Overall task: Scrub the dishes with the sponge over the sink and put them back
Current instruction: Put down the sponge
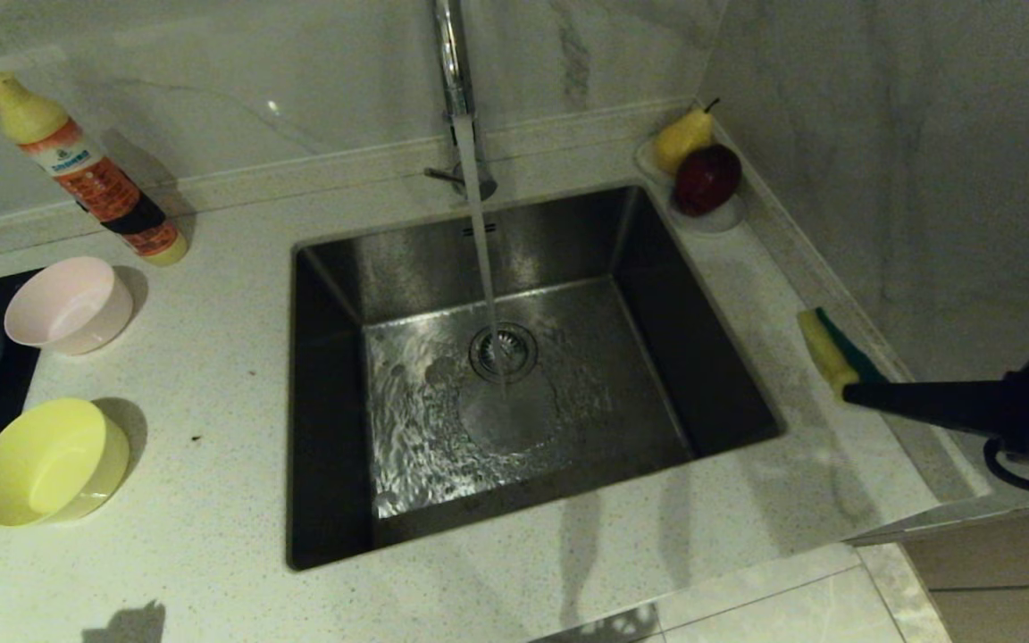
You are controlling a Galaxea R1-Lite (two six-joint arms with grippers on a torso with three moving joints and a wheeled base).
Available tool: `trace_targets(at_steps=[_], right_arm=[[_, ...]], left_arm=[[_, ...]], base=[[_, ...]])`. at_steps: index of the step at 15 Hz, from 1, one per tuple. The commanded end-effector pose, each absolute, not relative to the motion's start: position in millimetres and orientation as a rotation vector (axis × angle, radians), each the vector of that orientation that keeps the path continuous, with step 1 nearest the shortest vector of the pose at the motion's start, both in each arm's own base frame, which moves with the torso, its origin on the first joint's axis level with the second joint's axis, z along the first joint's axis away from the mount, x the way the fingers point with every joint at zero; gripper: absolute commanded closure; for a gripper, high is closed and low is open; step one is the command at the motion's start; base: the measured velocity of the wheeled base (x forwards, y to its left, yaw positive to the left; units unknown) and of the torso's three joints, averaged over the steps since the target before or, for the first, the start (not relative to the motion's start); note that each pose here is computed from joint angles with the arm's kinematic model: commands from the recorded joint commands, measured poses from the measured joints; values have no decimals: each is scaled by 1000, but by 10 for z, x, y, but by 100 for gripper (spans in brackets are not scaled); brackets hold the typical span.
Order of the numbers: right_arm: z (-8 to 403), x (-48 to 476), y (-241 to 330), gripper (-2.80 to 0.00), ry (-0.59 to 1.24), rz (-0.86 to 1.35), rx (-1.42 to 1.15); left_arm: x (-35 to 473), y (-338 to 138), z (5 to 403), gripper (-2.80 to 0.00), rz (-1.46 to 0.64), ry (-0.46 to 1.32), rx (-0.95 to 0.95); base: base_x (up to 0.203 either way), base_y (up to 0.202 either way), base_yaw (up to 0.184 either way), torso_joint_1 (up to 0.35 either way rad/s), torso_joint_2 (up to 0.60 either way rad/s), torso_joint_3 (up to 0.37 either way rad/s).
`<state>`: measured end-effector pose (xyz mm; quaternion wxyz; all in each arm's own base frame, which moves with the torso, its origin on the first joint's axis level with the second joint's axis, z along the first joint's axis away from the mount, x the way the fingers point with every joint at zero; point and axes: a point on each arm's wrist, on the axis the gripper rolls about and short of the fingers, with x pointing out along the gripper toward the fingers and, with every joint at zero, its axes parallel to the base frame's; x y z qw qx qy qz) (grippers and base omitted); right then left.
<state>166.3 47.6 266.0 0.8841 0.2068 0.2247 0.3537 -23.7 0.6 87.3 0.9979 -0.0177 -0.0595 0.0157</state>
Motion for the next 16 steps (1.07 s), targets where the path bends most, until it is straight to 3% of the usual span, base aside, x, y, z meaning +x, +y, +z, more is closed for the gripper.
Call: trace_targets(at_steps=[1,16], right_arm=[[2674,1658,466,0,432,694,373],[2459,1347,637,0,396,617,-110]], left_arm=[[-202,6,765,0,31,-79,-41],[-203,6,766,0,31,-80,-41]], base=[[0,0,0,0,0,0],[0,0,0,0,0,0]])
